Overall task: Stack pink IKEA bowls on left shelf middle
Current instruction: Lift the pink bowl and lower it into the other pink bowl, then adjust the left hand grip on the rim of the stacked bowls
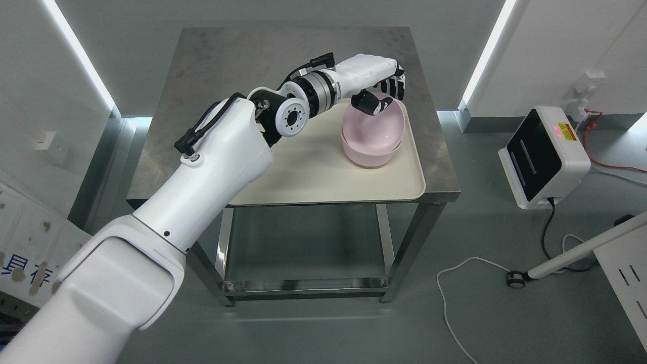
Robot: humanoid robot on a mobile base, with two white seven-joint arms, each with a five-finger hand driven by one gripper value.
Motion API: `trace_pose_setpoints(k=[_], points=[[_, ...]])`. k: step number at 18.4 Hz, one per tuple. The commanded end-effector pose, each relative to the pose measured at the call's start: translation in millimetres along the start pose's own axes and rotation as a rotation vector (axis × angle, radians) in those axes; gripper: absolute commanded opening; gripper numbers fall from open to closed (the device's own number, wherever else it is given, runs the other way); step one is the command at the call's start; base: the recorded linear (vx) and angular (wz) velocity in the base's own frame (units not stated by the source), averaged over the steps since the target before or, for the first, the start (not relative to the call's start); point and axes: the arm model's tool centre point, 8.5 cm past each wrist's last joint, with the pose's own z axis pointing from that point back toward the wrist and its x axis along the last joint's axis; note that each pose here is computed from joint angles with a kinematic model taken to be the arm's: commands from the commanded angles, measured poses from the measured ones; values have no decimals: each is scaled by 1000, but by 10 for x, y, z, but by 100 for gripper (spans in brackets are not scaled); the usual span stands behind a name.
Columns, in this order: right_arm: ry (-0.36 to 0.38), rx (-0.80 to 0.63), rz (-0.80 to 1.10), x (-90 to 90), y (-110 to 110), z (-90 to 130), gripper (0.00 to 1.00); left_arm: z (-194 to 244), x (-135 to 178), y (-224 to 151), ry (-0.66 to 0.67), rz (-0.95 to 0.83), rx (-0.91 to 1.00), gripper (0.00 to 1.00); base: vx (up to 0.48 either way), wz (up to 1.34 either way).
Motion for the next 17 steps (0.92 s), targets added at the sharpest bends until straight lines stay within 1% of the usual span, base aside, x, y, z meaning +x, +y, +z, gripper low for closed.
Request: trace_pose_setpoints(k=[1, 2, 3, 4, 5, 7, 8, 10, 12, 14, 15, 17], points=[[-4, -17, -11, -72, -114, -6, 100, 75, -260, 18, 59, 22, 9, 32, 0, 0], [-6, -17, -11, -71, -114, -6, 100, 86, -272, 49, 60, 31, 18, 47, 0, 0], [-6, -17, -11, -71, -114, -6, 100, 102, -276, 104, 56, 44, 36, 56, 0, 0], [-4, -17, -12, -72, -114, -6, 100, 130, -281, 194, 47, 64, 66, 60, 0, 0], [-6, -17, -11, -71, -114, -6, 100, 191, -269, 352, 25, 91, 117, 67, 0, 0], [-4, -17, -12, -72, -114, -6, 100, 370, -182, 692, -61, 121, 240, 74, 0, 0], [-6, -17, -11, -71, -114, -6, 100, 485, -181, 698, -113, 137, 261, 75, 0, 0], [-6, -17, -11, -71, -114, -6, 100, 710, -249, 619, -189, 148, 240, 75, 0, 0], [-6, -17, -11, -71, -114, -6, 100, 933, -339, 412, -253, 128, 206, 75, 0, 0], [-4, -17, -11, -72, -114, -6, 100, 1148, -484, 113, -275, 75, 169, 75, 0, 0], [-6, -17, -11, -71, -114, -6, 100, 1226, -563, 46, -274, 49, 158, 75, 0, 0], [-6, -17, -11, -71, -114, -6, 100, 1252, -586, 2, -275, 32, 147, 74, 0, 0]])
